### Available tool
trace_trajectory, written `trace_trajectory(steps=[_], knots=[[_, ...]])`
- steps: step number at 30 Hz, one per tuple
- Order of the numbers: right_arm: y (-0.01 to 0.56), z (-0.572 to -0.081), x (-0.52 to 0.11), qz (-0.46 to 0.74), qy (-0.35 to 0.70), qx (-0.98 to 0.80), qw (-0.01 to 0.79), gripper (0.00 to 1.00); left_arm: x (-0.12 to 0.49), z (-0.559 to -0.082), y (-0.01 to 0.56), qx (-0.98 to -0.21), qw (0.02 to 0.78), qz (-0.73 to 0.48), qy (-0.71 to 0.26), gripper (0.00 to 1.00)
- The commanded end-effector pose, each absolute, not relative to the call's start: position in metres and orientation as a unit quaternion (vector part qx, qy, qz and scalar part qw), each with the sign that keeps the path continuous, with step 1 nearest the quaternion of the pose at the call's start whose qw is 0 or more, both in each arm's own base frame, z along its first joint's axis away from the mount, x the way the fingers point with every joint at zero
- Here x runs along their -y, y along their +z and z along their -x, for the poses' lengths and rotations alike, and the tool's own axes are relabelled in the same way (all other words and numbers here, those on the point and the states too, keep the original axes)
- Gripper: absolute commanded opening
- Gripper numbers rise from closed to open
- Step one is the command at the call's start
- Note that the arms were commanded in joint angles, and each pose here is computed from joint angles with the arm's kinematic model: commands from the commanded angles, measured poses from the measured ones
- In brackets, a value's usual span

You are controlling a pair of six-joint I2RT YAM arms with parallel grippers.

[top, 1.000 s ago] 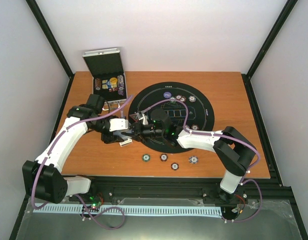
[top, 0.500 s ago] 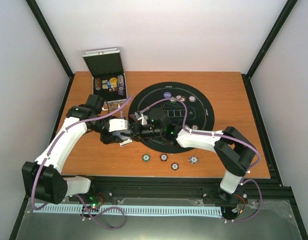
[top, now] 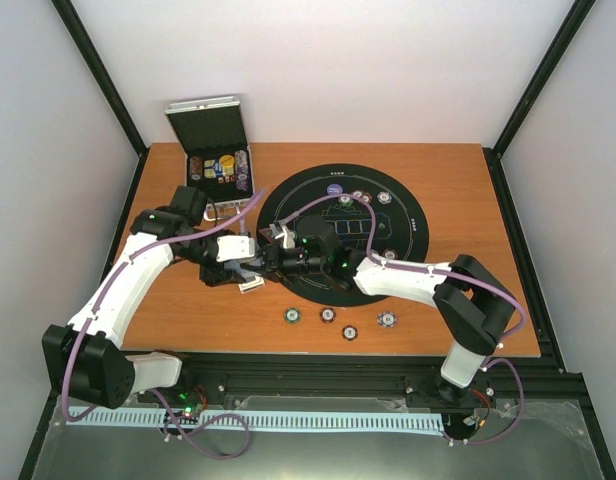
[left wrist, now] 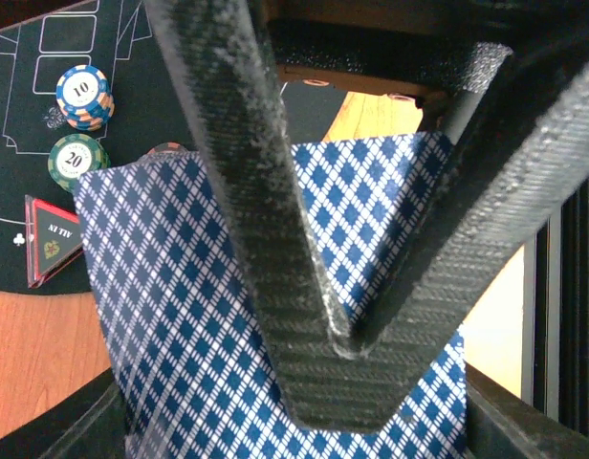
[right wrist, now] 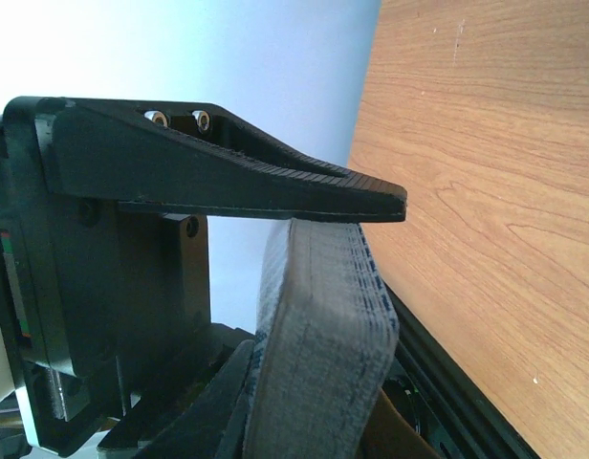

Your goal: Distribute texas hold em gaming equipment

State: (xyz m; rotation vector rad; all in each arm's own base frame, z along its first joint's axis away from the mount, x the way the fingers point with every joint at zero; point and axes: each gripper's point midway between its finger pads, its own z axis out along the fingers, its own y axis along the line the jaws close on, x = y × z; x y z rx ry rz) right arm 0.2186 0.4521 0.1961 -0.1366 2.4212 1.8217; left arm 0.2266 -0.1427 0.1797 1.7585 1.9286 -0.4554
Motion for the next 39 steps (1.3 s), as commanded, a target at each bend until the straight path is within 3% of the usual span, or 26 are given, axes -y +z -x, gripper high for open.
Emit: trace_trajectory(steps=[1, 5, 8, 10, 16, 24, 27, 32, 34, 36, 39], knots=[[0.084, -0.223, -0.409, -0.040, 0.443, -0.895, 0.033, 0.03, 0.167, -0.213, 0.237, -0.666, 0.313, -0.641, -0.219, 0.63], [0.076, -0.223, -0.402, -0.044, 0.431, -0.901, 0.033, 0.03, 0.168, -0.211, 0.243, -0.664, 0.322, -0.637, -0.223, 0.54], [0.070, -0.221, -0.398, -0.046, 0.425, -0.903, 0.031, 0.03, 0.169, -0.211, 0.247, -0.664, 0.327, -0.634, -0.225, 0.38], [0.067, -0.220, -0.395, -0.046, 0.419, -0.906, 0.031, 0.03, 0.169, -0.211, 0.248, -0.664, 0.327, -0.633, -0.226, 0.34], [0.059, -0.217, -0.386, -0.051, 0.408, -0.911, 0.032, 0.03, 0.170, -0.208, 0.249, -0.664, 0.331, -0.630, -0.230, 0.45], [0.062, -0.217, -0.382, -0.048, 0.400, -0.914, 0.037, 0.03, 0.170, -0.211, 0.247, -0.664, 0.344, -0.625, -0.223, 0.42], [0.059, -0.215, -0.379, -0.047, 0.394, -0.917, 0.037, 0.03, 0.170, -0.211, 0.247, -0.667, 0.343, -0.623, -0.225, 0.34], [0.058, -0.214, -0.373, -0.041, 0.381, -0.922, 0.044, 0.03, 0.169, -0.210, 0.245, -0.671, 0.336, -0.622, -0.225, 0.04], [0.061, -0.215, -0.372, -0.034, 0.379, -0.924, 0.048, 0.03, 0.168, -0.210, 0.241, -0.675, 0.329, -0.621, -0.225, 0.01], [0.069, -0.215, -0.375, -0.022, 0.383, -0.922, 0.052, 0.07, 0.166, -0.211, 0.237, -0.680, 0.321, -0.621, -0.223, 0.01], [0.078, -0.217, -0.378, -0.004, 0.380, -0.923, 0.055, 0.24, 0.163, -0.211, 0.230, -0.685, 0.314, -0.622, -0.212, 0.01]])
